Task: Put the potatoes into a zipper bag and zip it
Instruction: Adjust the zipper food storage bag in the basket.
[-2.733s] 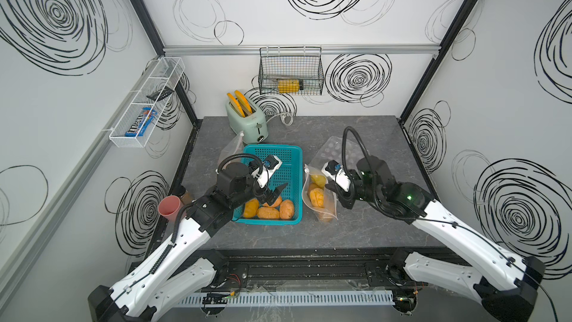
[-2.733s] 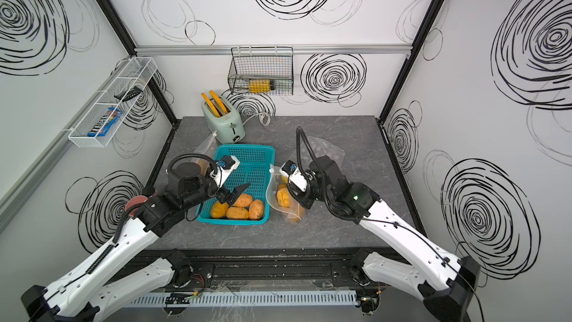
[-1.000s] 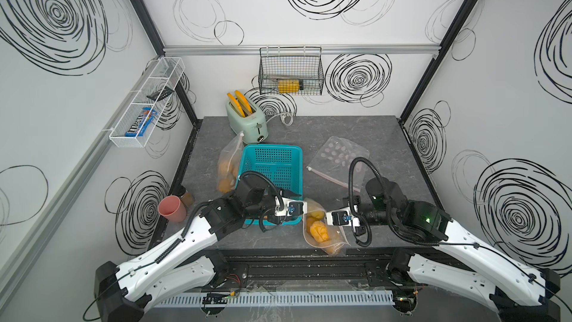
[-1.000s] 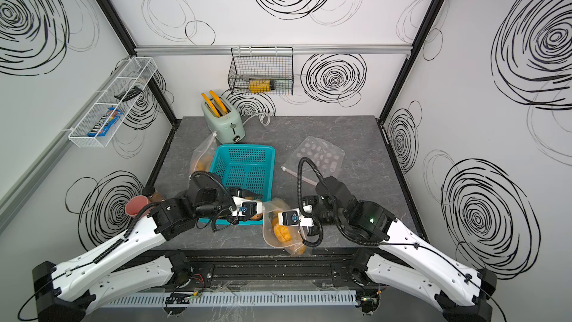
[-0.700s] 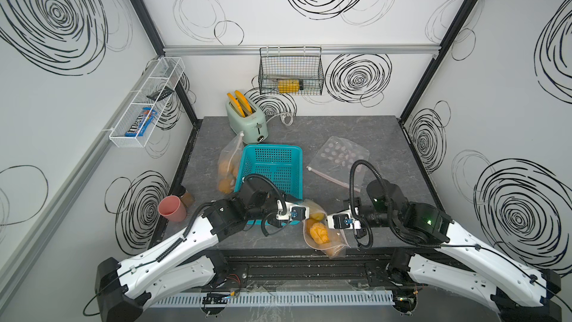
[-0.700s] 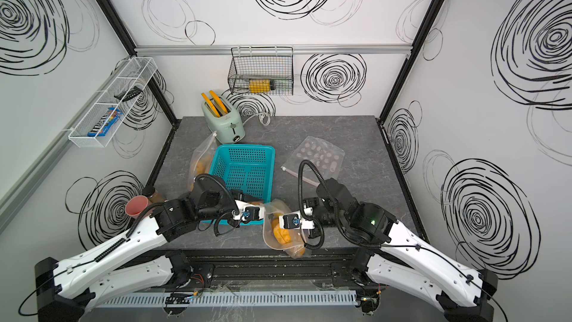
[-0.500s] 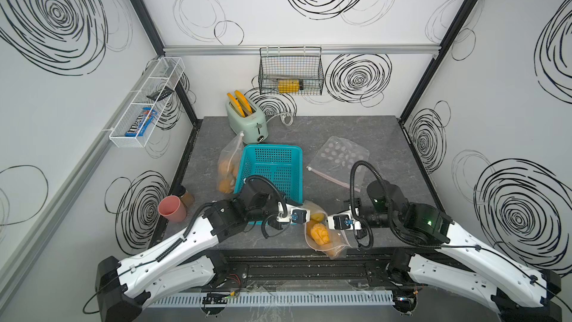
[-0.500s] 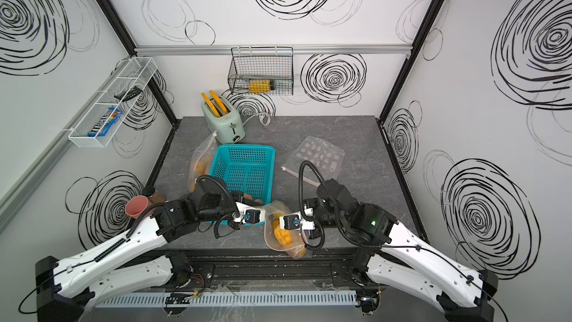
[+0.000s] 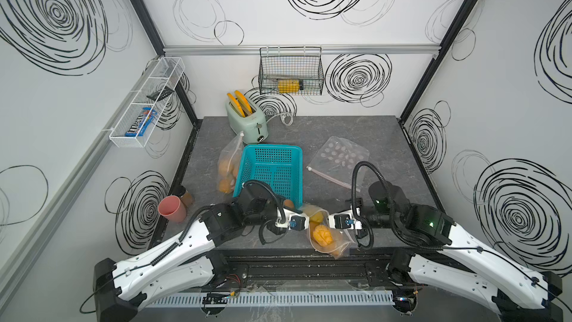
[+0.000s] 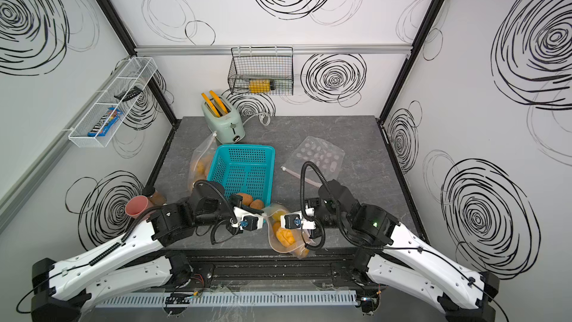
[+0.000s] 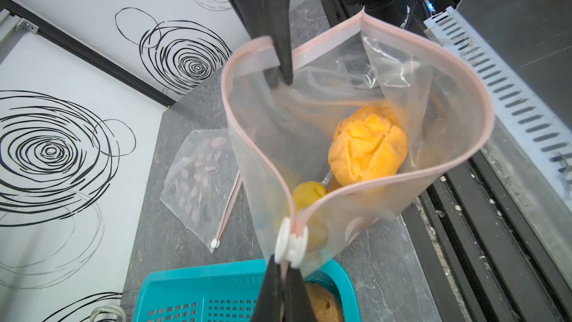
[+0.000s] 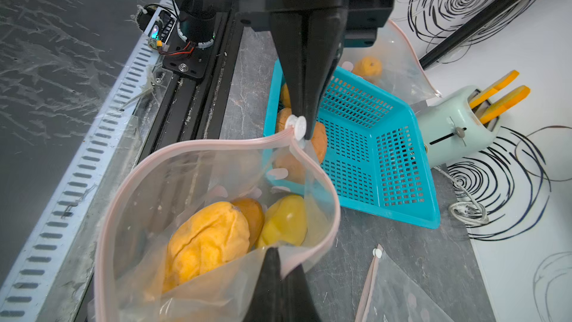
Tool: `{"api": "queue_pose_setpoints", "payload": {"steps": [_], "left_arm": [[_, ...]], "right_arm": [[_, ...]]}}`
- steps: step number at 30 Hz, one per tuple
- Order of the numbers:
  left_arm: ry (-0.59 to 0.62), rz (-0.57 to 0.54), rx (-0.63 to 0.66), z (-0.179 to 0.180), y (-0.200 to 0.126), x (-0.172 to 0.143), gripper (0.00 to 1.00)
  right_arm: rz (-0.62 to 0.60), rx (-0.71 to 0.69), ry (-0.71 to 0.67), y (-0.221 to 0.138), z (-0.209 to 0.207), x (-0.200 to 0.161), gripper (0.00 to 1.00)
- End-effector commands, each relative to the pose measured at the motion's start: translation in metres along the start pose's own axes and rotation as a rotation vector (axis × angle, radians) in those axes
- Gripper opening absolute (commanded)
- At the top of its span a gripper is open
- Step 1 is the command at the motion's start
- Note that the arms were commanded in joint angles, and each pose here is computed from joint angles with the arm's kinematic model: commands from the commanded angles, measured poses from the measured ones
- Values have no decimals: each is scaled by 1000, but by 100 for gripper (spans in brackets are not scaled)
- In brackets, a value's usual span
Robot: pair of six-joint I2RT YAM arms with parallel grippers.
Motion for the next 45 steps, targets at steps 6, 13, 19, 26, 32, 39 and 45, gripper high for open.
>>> {"api": "queue_pose_setpoints", "payload": {"steps": [6, 13, 19, 26, 32, 39, 45], "left_arm": [[-211, -26, 251, 80, -26, 45, 0], [-488, 23, 515, 170, -71, 77, 0], [-647, 186, 758, 201, -108, 36, 0], [-793, 358, 674, 164, -92, -35, 0], [-874, 316, 339, 102, -60, -39, 0], [-841, 235, 177, 66, -54, -30, 0], [-811, 227, 168, 56, -55, -33, 0]], "right_arm": [[-7, -423, 172, -9, -81, 2, 26], [-57, -615, 281, -42, -146, 21, 62], [-183, -727, 301, -74, -174, 41, 79], [-301, -555, 309, -43, -154, 47, 82], [-448, -267, 327, 12, -113, 55, 70], [-486, -139, 123, 47, -85, 60, 65], [-503, -60, 13, 67, -73, 59, 62]]}}
Point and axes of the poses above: each gripper's point midway between its finger pads, its own y axis out along the fingers, its own z axis along the line the jaws close on, x = y × z, the point moved 1 cm from there along -y, back along the fingers, and after that the axes turned 9 degrees about -y, right-handed, at the moved point
